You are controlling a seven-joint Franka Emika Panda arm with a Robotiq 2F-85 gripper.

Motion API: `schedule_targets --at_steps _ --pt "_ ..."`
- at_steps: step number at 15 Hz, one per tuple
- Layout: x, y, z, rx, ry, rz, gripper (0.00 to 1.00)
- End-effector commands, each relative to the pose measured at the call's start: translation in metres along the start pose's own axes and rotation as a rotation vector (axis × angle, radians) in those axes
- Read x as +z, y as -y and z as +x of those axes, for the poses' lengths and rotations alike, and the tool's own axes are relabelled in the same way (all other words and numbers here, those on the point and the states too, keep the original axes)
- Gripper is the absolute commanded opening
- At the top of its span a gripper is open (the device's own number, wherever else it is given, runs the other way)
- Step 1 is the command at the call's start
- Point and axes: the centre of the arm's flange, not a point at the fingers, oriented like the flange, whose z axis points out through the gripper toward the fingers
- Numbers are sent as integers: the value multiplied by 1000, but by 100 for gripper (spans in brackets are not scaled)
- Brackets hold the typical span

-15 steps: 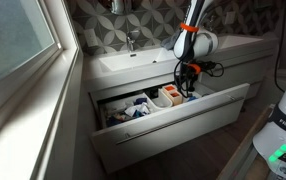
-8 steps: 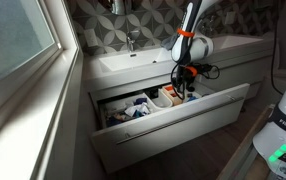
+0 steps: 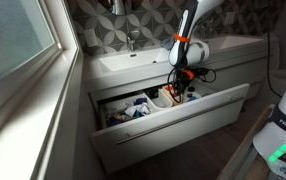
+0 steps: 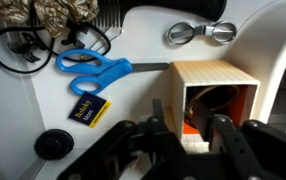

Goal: Take a box out of the drawer and place it to the left of the sink

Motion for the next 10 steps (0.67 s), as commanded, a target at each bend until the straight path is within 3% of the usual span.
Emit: schedule_targets --at_steps 1,6,9,10 --pt "7 -3 6 43 -22 18 34" --pt "10 -5 10 63 -35 27 37" --pt "13 -4 11 69 -53 34 28" --pt "13 -3 11 71 -59 37 16"
